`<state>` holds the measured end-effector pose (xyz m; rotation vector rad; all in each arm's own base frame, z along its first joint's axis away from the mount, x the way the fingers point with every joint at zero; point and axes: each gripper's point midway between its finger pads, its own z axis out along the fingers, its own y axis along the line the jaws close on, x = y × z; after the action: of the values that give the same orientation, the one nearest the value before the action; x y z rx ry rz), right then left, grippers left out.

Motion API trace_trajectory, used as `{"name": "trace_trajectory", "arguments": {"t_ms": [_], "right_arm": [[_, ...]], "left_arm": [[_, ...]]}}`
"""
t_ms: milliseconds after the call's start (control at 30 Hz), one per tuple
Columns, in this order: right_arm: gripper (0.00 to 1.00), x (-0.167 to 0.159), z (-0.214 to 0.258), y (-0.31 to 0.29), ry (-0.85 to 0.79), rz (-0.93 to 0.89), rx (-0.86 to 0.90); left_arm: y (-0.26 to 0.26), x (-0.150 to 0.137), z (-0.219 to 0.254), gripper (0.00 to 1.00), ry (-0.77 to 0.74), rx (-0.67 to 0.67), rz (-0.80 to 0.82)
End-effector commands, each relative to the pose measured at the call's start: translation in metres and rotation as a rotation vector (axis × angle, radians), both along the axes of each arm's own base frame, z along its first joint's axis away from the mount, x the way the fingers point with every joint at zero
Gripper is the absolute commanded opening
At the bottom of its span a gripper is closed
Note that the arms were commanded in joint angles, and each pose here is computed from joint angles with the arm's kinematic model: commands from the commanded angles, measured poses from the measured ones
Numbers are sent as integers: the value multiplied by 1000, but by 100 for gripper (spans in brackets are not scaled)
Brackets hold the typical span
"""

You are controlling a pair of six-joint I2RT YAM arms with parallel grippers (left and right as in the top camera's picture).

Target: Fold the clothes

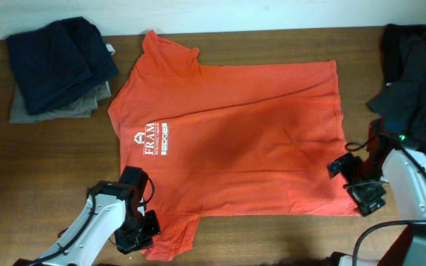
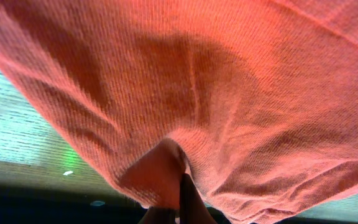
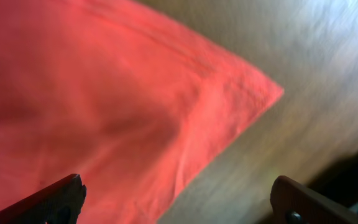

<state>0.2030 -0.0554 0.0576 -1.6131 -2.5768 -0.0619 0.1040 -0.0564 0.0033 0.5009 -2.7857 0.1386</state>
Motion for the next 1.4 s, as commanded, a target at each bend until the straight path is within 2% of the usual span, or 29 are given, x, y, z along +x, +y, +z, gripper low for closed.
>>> {"name": "trace_trajectory", "arguments": {"t_ms": [0, 67, 100, 233, 500, 667, 700, 733, 900, 967, 1033, 1167, 1233, 1267, 1300, 1333, 1367], "right_arm": [[96, -15, -12, 11, 51, -96, 44], [87, -19, -19, 13, 61, -116, 46], [86, -20, -23, 13, 56, -116, 46], [94, -22, -46, 15, 27, -139, 41], [93, -35, -70, 13, 27, -172, 5], [93, -28, -70, 7, -3, -171, -25], [88, -28, -70, 6, -1, -170, -32], [77, -29, -70, 5, 2, -169, -38], [40, -30, -70, 3, 5, -169, -50], [32, -31, -70, 1, 13, -168, -59], [31, -33, -70, 1, 21, -168, -64], [34, -40, -70, 0, 50, -167, -75], [55, -44, -69, 0, 66, -167, -78], [80, -46, -69, 1, 74, -166, -76], [93, -47, -68, 1, 80, -166, -73], [98, -50, -68, 2, 94, -165, -70], [98, -53, -67, 3, 106, -164, -68]], "left_arm": [[0, -1, 0, 1, -4, 0, -6], [0, 0, 0, 1, -7, 0, -6], [0, 0, 0, 1, -7, 0, -6], [0, 0, 0, 1, -6, 0, -6], [2, 1, -1, 1, -11, 10, -9], [2, 1, -1, 1, -12, 13, -10], [2, 1, -1, 1, -12, 13, -10], [2, 1, -1, 1, -12, 13, -10], [2, 1, -1, 1, -13, 13, -10], [2, 1, -1, 1, -12, 12, -9], [2, 1, -1, 1, -12, 13, -9], [2, 1, -1, 1, -12, 13, -9], [2, 1, -1, 1, -12, 13, -9], [2, 1, -1, 1, -12, 13, -9], [2, 1, -1, 1, -12, 13, -10], [2, 1, -1, 1, -12, 12, -9], [2, 1, -1, 1, -12, 13, -10]]}}
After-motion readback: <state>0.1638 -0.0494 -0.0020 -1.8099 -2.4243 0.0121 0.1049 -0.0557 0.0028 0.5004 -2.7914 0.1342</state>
